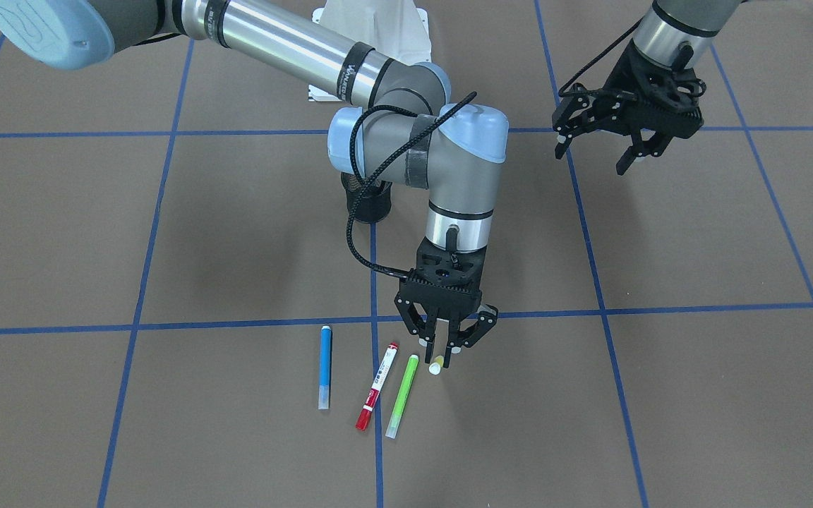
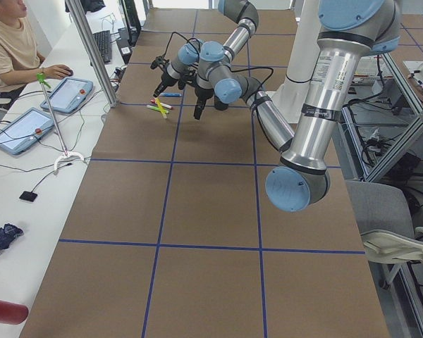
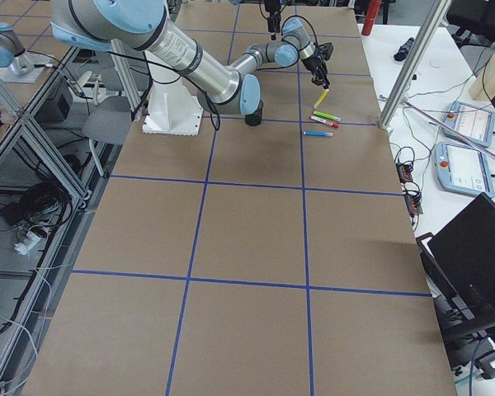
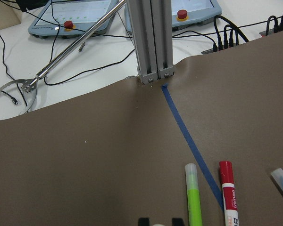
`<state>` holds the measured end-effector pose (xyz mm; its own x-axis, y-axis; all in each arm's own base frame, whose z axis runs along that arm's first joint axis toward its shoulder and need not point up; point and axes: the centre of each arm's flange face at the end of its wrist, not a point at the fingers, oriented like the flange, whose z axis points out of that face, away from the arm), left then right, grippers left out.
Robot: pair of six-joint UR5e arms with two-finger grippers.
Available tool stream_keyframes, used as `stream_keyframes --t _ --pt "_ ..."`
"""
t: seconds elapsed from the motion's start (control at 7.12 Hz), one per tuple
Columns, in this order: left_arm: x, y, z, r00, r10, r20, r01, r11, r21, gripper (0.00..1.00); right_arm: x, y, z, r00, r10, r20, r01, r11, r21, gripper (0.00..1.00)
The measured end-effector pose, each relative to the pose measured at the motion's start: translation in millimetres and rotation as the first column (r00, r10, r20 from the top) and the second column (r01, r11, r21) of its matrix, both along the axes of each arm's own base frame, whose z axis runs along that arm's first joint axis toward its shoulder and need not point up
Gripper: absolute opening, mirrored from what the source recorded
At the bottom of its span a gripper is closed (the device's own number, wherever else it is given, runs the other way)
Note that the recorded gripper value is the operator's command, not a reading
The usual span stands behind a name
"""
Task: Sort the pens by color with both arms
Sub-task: 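Carry the yellow highlighter past the other pens, lower it beside the green one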
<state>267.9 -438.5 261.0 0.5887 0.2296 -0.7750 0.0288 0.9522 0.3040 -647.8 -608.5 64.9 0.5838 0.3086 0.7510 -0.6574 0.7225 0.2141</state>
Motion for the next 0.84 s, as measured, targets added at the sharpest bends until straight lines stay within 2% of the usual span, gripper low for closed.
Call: stream_keyframes --t 0.14,0.28,0.42,0.56,0.84 --pt "0 0 0 1.0 0.0 0.001 0.0 1.0 -0.001 0.99 1 -1 0 1.0 0.001 0.0 -0.001 1.0 0.0 0.5" --pt "0 0 1 1.0 0.0 0.001 0.0 1.0 -0.002 0.99 2 -2 -1 1.0 0.002 0.001 -0.002 1.0 0.001 0.58" --pt "0 0 1 1.0 0.0 0.001 0.0 1.0 -0.002 0.99 3 -2 -3 1.0 0.003 0.003 -0.003 1.0 0.003 0.86" --pt "1 -1 1 1.0 0.0 0.001 0.0 1.0 -0.002 0.99 4 -2 -5 1.0 0.002 0.006 -0.002 1.0 0.005 0.98" --pt "2 -2 1 1.0 -0.006 0.002 0.006 1.0 -0.011 0.99 16 -7 -13 1.0 -0.017 0.02 0.017 1.0 0.012 0.99"
